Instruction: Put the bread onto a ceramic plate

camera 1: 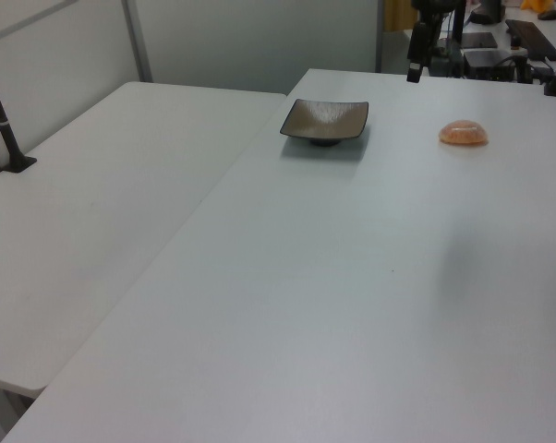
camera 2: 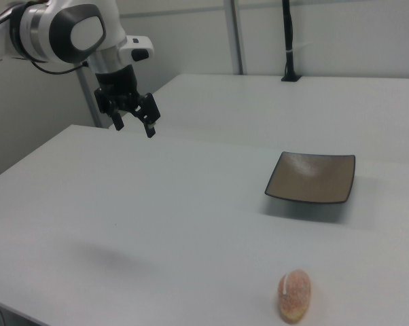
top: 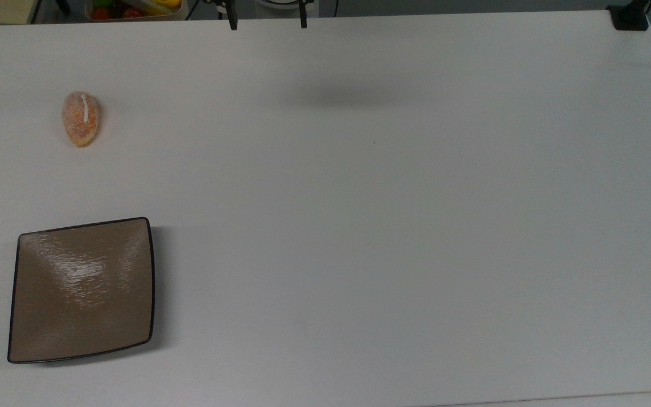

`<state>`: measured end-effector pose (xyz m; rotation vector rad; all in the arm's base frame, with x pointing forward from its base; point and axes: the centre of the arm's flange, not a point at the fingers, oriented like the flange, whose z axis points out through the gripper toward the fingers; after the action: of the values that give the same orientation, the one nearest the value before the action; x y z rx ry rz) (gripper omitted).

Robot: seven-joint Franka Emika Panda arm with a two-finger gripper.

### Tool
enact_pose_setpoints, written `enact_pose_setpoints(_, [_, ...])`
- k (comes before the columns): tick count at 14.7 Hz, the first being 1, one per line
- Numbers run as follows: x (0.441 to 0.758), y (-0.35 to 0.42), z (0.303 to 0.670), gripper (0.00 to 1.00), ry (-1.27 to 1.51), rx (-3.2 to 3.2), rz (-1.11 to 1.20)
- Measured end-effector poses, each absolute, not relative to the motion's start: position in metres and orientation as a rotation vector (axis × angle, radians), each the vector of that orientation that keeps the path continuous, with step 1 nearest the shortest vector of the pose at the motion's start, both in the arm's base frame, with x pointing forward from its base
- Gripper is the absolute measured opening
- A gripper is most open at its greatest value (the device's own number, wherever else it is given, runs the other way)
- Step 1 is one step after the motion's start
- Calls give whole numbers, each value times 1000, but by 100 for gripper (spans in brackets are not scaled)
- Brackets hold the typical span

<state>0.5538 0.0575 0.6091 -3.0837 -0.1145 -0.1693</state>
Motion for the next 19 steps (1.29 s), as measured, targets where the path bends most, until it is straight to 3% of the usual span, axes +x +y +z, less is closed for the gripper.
enact_pose_setpoints(7, [546,52,598,100,-537,-3054,-37])
enact_pose_setpoints(11, [550,6,593,100,-786,-3016,-24])
enact_pose_setpoints(15, [547,-55,593,100,-879,-2994,-29])
enact_pose_setpoints(19, [539,-120,593,100,-796,-3025,-48])
